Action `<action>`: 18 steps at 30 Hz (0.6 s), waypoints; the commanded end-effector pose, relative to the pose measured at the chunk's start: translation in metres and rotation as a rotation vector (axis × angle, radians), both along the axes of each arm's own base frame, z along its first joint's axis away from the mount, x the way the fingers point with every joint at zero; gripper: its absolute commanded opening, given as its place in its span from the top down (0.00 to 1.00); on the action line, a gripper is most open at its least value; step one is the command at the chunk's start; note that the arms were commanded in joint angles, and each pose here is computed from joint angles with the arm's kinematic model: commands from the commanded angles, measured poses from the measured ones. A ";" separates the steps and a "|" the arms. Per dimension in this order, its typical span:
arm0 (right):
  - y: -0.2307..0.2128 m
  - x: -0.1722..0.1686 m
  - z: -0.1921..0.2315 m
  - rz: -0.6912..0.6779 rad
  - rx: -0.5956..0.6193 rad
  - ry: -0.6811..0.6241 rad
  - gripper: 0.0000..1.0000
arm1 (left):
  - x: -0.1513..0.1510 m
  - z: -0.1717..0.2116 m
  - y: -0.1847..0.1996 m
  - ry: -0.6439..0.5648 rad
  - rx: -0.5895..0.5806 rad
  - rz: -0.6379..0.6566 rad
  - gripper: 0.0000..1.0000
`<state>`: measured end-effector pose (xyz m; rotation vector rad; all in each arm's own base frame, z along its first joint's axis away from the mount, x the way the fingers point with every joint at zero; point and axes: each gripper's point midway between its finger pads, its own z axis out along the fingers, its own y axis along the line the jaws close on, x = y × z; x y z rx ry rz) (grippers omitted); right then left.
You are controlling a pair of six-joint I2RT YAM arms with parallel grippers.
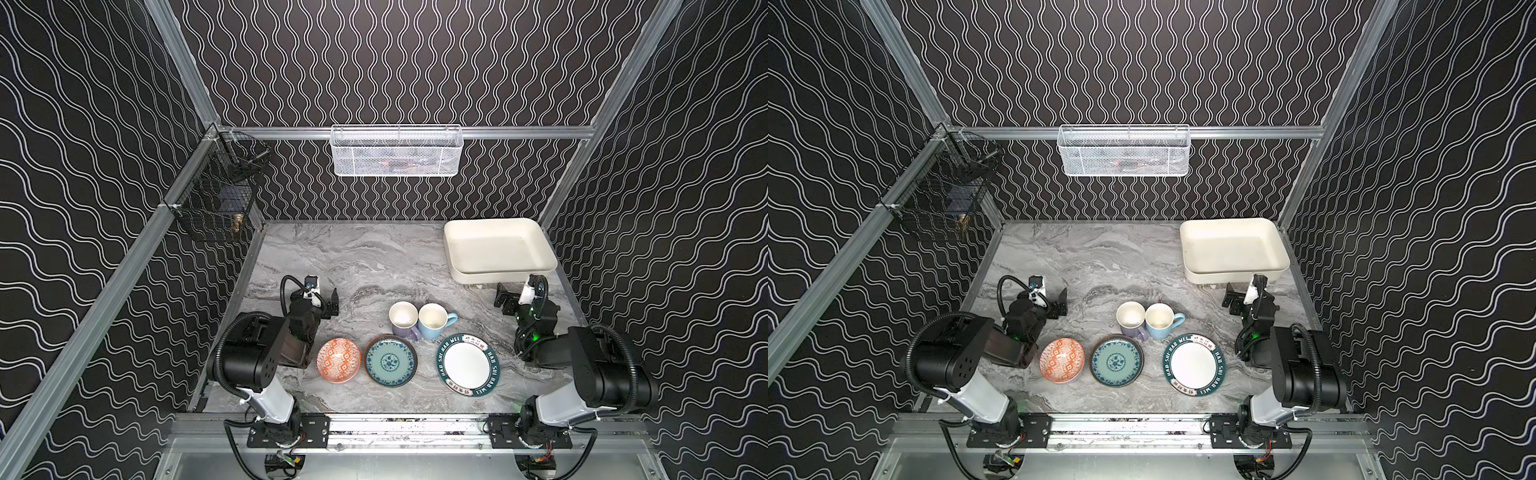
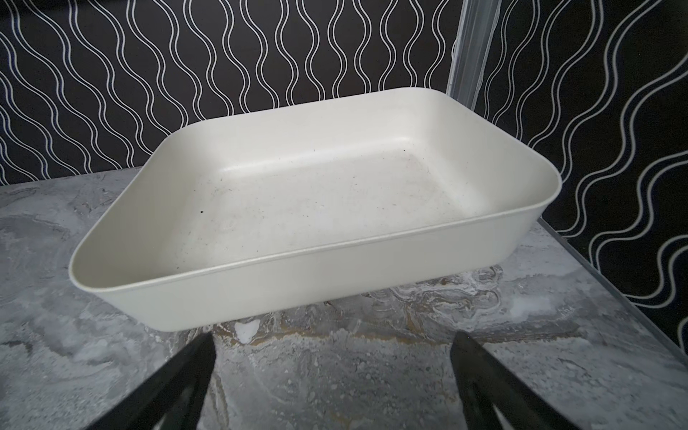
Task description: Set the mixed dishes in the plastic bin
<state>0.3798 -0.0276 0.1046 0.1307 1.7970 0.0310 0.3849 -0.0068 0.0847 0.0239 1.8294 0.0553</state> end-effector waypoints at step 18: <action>0.002 0.089 0.071 -0.173 0.346 0.331 0.01 | 0.039 0.063 -0.027 0.075 -0.075 -0.018 0.01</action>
